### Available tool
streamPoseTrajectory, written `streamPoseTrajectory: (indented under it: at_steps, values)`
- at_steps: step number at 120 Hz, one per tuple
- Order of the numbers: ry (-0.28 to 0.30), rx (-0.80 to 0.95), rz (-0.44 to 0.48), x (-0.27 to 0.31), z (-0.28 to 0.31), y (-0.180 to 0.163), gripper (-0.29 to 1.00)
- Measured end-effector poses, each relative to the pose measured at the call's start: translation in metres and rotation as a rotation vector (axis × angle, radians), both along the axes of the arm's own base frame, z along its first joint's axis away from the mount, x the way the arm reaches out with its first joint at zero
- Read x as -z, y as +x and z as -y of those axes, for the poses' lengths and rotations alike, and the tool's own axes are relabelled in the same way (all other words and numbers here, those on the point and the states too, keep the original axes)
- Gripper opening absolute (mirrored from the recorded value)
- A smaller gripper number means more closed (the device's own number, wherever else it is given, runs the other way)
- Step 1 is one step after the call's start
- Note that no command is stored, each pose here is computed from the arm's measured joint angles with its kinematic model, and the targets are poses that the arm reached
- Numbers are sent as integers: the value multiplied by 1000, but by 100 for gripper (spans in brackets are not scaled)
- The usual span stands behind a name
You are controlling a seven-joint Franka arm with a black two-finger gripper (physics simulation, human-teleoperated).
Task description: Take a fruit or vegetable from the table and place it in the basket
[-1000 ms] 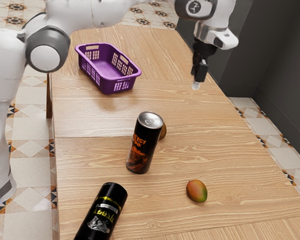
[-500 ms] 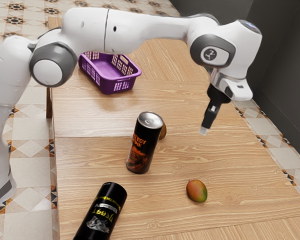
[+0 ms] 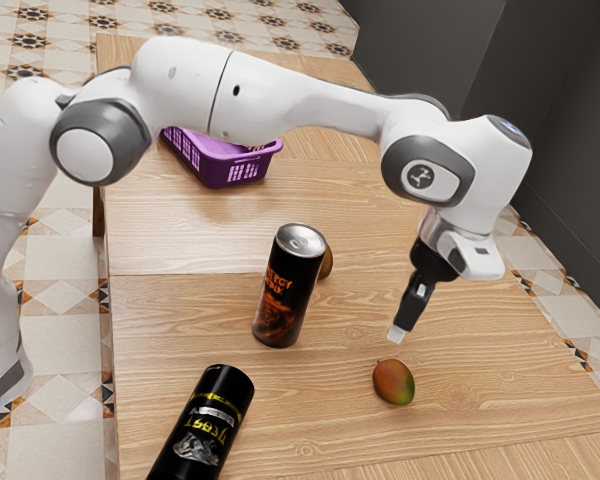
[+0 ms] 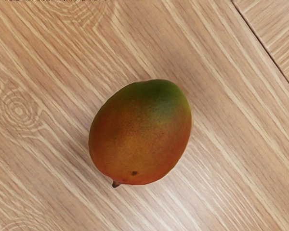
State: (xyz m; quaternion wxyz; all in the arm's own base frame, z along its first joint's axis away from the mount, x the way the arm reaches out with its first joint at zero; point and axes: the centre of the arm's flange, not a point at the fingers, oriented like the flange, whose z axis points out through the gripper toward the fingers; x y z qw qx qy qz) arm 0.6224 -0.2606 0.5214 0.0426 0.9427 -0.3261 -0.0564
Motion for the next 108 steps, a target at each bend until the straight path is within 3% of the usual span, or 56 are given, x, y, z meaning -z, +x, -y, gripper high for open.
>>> streamPoseTrajectory:
  at_steps: [36, 108]
  values:
    - [18, -100, -84, 58, 10, 0, 68]
    - [3, -226, -64, 99, 11, 21, 68]
